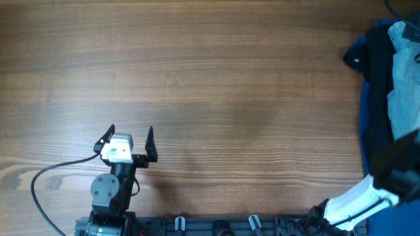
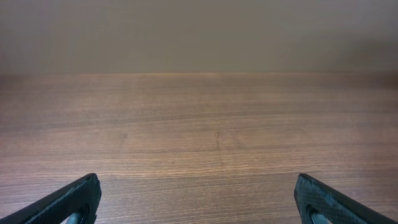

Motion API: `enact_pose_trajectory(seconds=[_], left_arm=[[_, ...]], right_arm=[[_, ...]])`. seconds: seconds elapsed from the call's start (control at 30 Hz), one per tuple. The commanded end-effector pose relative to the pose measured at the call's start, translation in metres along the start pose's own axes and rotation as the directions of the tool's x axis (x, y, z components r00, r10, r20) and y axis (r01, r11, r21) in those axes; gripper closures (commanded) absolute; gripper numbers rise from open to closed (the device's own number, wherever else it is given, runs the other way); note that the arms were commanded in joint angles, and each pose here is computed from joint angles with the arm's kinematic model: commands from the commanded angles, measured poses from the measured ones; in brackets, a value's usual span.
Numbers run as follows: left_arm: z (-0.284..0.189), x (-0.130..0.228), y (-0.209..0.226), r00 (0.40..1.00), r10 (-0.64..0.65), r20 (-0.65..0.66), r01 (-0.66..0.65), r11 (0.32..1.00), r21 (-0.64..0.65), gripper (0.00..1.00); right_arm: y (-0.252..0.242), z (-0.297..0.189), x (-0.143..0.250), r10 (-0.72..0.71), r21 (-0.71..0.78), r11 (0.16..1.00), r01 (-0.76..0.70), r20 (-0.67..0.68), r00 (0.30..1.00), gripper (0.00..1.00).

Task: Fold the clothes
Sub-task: 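Reach the right gripper into the clothes pile and grasp the light-blue jeans, then pull the jeans out with the right gripper and lay them mid-table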

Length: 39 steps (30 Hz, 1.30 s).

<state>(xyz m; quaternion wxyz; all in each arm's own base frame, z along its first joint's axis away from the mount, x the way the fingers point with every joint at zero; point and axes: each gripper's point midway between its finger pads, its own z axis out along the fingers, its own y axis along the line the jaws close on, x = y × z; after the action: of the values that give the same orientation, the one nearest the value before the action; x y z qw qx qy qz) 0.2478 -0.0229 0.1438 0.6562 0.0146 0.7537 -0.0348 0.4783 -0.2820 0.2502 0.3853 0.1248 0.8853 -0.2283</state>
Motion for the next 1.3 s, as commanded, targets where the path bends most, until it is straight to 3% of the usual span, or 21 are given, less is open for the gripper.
enact_pose_trajectory(seconds=[0.0, 0.2, 0.4, 0.5, 0.67, 0.77, 0.8, 0.87, 1.07, 1.2, 1.27], left_arm=[[0.000, 0.000, 0.001, 1.000, 0.020, 0.006, -0.020, 1.000, -0.005, 0.00], [0.000, 0.000, 0.001, 1.000, 0.020, 0.006, -0.020, 1.000, -0.005, 0.00], [0.000, 0.000, 0.001, 1.000, 0.020, 0.006, -0.020, 1.000, -0.005, 0.00], [0.000, 0.000, 0.001, 1.000, 0.020, 0.006, -0.020, 1.000, -0.005, 0.00], [0.000, 0.000, 0.001, 1.000, 0.020, 0.006, -0.020, 1.000, -0.005, 0.00], [0.000, 0.000, 0.001, 1.000, 0.020, 0.006, -0.020, 1.000, -0.005, 0.00], [0.000, 0.000, 0.001, 1.000, 0.020, 0.006, -0.020, 1.000, -0.005, 0.00], [0.000, 0.000, 0.001, 1.000, 0.020, 0.006, -0.020, 1.000, -0.005, 0.00], [0.000, 0.000, 0.001, 1.000, 0.020, 0.006, -0.020, 1.000, -0.005, 0.00], [0.000, 0.000, 0.001, 1.000, 0.020, 0.006, -0.020, 1.000, -0.005, 0.00], [0.000, 0.000, 0.001, 1.000, 0.020, 0.006, -0.020, 1.000, -0.005, 0.00]], right_arm=[[0.009, 0.050, 0.018, 0.017, 0.000, 1.000, -0.017, -0.032, 0.999, 0.09], [0.030, 0.113, 0.043, 0.018, -0.024, 1.000, -0.018, -0.032, 0.999, 0.04], [0.039, 0.154, 0.094, 0.016, -0.036, 0.999, -0.021, -0.133, 0.991, 0.04], [0.028, 0.159, 0.106, 0.056, -0.020, 0.998, -0.060, -0.159, 0.986, 0.10], [0.012, 0.160, 0.112, 0.073, 0.000, 0.997, -0.074, -0.169, 0.983, 0.36], [0.014, 0.157, 0.106, 0.073, -0.005, 0.997, -0.074, -0.158, 0.985, 0.78], [0.015, 0.154, 0.101, 0.074, -0.016, 0.997, -0.077, -0.143, 0.987, 0.86], [0.016, 0.143, 0.082, 0.079, -0.050, 0.995, -0.085, -0.098, 0.992, 0.96], [-0.013, 0.052, -0.007, 0.090, -0.038, 0.996, -0.087, 0.101, 0.991, 0.96], [0.043, -0.025, -0.048, 0.079, -0.275, 0.961, -0.026, 0.183, 0.980, 0.96], [0.114, -0.062, -0.054, 0.090, -0.457, 0.889, -0.009, 0.156, 0.984, 0.96]])
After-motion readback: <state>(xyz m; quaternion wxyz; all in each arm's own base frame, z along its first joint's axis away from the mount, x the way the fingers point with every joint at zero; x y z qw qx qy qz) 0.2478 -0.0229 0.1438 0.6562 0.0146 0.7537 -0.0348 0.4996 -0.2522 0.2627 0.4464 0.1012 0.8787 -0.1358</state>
